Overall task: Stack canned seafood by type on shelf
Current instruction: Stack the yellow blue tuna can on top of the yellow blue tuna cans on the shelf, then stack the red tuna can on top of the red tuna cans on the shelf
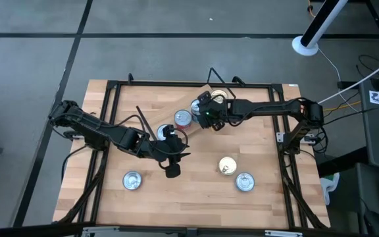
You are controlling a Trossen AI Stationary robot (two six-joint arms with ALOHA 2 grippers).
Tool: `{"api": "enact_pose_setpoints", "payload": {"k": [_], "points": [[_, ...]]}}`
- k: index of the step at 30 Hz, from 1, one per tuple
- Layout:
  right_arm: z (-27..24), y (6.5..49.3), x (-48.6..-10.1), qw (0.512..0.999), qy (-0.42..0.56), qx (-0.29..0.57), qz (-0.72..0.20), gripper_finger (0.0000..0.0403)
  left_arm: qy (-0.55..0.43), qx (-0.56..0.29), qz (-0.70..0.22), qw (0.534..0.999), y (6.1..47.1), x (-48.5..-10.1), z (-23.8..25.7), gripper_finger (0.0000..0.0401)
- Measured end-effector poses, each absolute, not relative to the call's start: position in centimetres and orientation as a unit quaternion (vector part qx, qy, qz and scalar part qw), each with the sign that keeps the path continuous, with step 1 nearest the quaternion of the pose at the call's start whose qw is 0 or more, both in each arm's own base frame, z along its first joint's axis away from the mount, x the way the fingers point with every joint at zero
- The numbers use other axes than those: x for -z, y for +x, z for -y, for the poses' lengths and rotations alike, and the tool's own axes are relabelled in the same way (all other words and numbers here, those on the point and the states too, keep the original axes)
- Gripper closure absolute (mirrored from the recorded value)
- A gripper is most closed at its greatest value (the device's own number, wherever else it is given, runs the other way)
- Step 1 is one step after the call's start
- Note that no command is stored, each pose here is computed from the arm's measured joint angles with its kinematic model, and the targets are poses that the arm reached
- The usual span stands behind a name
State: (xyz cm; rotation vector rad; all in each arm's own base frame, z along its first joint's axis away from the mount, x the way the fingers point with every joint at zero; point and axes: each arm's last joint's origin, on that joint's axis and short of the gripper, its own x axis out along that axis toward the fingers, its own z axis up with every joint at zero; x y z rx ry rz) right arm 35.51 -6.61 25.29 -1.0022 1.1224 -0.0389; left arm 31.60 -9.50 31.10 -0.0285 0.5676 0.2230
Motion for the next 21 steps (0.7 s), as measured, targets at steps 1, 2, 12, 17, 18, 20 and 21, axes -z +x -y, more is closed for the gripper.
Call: {"api": "enact_pose_setpoints", "payload": {"k": [1,2,12,17,18,20,21], "points": [[6.6,35.48,-25.27,0.729,-0.455,0.017,-0.511,0.0139,-0.014,-0.11,-0.279,0.954,31.6,-31.1,9.49,0.0283],[6.61,35.42,-25.23,0.727,-0.455,0.014,-0.514,0.0139,-0.014,-0.11,-0.279,0.954,31.6,-31.1,9.49,0.0283],[6.51,34.85,-24.83,0.698,-0.469,-0.019,-0.54,0.0139,-0.014,-0.11,-0.279,0.954,31.6,-31.1,9.5,0.0283],[6.51,34.83,-24.82,0.696,-0.471,-0.02,-0.541,0.0139,-0.014,-0.109,-0.279,0.954,31.59,-31.1,9.54,0.0283],[6.52,34.83,-24.83,0.696,-0.471,-0.019,-0.542,0.0139,-0.014,-0.109,-0.279,0.954,31.58,-31.1,9.56,0.0283],[6.52,34.82,-24.84,0.693,-0.473,-0.015,-0.544,0.0139,-0.015,-0.108,-0.28,0.954,31.57,-31.1,9.61,0.0283],[6.53,34.82,-24.84,0.693,-0.473,-0.013,-0.544,0.0139,-0.02,-0.105,-0.28,0.954,31.54,-31.09,9.71,0.0283]]}}
